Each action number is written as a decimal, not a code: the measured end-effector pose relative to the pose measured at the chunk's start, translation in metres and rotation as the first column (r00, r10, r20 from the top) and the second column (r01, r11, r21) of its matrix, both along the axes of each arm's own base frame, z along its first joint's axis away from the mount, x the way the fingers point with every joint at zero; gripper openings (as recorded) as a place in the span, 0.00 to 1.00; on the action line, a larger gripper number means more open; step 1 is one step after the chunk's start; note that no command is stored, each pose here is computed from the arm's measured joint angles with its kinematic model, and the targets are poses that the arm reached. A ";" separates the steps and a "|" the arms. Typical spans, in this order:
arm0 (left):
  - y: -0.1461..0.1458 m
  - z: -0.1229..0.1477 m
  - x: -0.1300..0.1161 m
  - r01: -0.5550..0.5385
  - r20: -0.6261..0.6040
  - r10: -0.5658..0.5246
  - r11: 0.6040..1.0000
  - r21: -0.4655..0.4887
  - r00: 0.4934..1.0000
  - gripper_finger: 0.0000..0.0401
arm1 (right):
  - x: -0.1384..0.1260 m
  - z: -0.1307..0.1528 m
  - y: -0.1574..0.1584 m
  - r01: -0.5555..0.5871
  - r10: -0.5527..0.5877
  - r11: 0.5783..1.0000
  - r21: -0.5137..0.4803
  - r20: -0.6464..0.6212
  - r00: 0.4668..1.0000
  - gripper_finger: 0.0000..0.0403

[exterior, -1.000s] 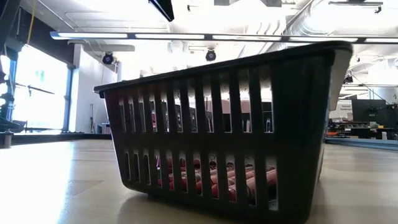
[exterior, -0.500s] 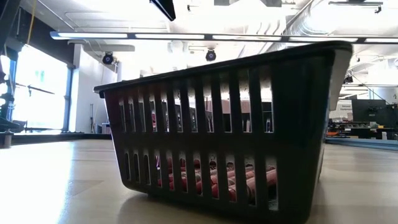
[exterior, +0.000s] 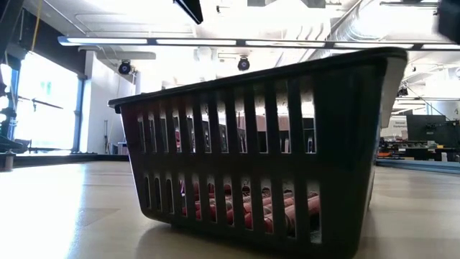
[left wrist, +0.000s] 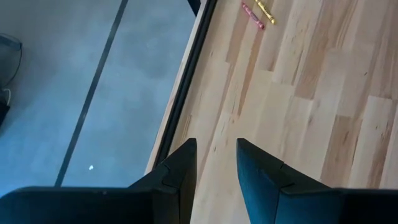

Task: Sort crayons
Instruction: Put the yellow crayon into the blue bin

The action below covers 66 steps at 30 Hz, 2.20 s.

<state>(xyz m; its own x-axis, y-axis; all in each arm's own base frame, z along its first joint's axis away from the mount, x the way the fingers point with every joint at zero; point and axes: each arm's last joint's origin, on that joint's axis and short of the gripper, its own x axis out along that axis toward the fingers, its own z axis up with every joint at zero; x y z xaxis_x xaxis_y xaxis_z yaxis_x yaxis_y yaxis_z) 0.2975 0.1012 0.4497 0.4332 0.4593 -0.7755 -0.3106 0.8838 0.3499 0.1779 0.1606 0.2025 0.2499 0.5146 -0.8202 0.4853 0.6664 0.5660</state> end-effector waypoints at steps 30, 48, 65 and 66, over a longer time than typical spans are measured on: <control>0.025 0.006 -0.001 0.022 0.031 -0.025 0.995 0.097 0.999 0.25 | 0.043 0.030 -0.247 -0.303 0.458 0.454 -0.838 -0.073 0.886 0.24; 0.068 0.008 -0.021 -0.112 0.070 0.106 0.990 0.080 0.992 0.25 | 0.039 -0.032 -0.326 -0.579 0.634 0.401 -0.709 -0.241 0.735 0.24; 0.079 0.008 -0.027 -0.129 0.073 0.123 0.988 0.081 0.990 0.25 | 0.068 -0.042 -0.372 -0.732 0.684 0.451 -0.510 -0.330 0.651 0.24; 0.078 0.008 -0.028 -0.129 0.070 0.124 0.988 0.080 0.990 0.25 | 0.068 -0.042 -0.371 -0.737 0.693 0.453 -0.502 -0.322 0.645 0.24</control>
<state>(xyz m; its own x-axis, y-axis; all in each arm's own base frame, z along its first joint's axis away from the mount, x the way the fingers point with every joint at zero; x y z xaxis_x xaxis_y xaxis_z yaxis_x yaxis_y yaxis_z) 0.2699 0.1797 0.4577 0.4154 0.5758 -0.7042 -0.4422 0.8044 0.3968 0.2463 -0.2109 0.1600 -0.0524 -0.0544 -0.9971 -0.2921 0.9557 -0.0368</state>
